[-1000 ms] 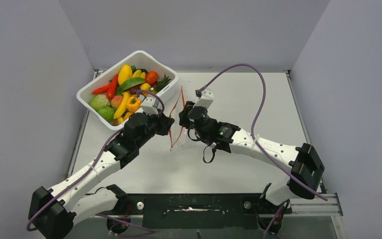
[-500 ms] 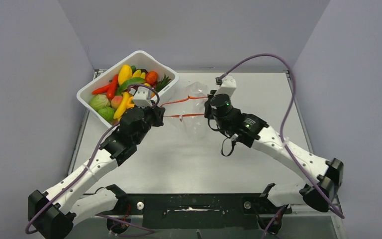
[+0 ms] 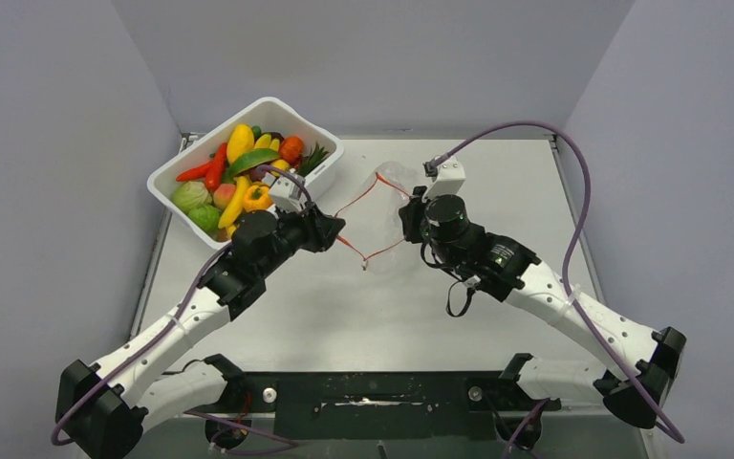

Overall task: Place the food in the zip-top bag and seal the zipper
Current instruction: Open the zipper of the food storage bag, then pick up the fake fruit from the bin.

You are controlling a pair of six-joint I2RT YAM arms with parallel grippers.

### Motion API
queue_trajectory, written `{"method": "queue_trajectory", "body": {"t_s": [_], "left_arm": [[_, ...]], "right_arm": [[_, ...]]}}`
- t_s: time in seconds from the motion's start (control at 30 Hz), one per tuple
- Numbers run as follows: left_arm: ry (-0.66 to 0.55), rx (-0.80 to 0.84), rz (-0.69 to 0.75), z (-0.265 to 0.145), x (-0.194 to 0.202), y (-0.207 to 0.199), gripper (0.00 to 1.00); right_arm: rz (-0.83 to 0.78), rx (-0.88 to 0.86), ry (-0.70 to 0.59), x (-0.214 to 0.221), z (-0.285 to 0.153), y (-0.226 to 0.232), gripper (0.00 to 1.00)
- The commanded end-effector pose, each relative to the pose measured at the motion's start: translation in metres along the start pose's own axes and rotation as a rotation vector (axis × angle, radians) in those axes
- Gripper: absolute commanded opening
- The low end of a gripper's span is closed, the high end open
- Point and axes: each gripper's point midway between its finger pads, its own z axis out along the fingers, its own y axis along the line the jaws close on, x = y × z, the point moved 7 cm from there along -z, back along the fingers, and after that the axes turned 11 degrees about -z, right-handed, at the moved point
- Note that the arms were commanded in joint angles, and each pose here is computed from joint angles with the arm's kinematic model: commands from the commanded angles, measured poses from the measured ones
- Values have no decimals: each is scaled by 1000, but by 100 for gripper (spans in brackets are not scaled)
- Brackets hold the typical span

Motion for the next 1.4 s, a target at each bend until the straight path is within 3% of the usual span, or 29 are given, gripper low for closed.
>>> {"method": "queue_trajectory", "body": {"t_s": [0.0,0.13,0.3,0.6,0.73,1.1,1.37], "left_arm": [[-34,215,4,-15,-15,-29,42],[4,201,16,-16,-14,-29,54],[14,163,13,-15,-14,-26,58],[67,-145,84,8,-20,14,59],[30,-230,85,10,-44,38,59],[-21,-489,81,15,-91,128,57],[22,-489,166,42,-105,147,59]], "right_arm": [[-5,59,39,4,10,-11,0],[2,94,104,17,14,-26,0],[1,143,142,25,5,-55,0],[-39,246,220,20,-28,-83,0],[-25,166,230,19,-20,-71,0],[75,-175,204,60,53,-27,0],[163,-304,200,79,71,-18,0]]}}
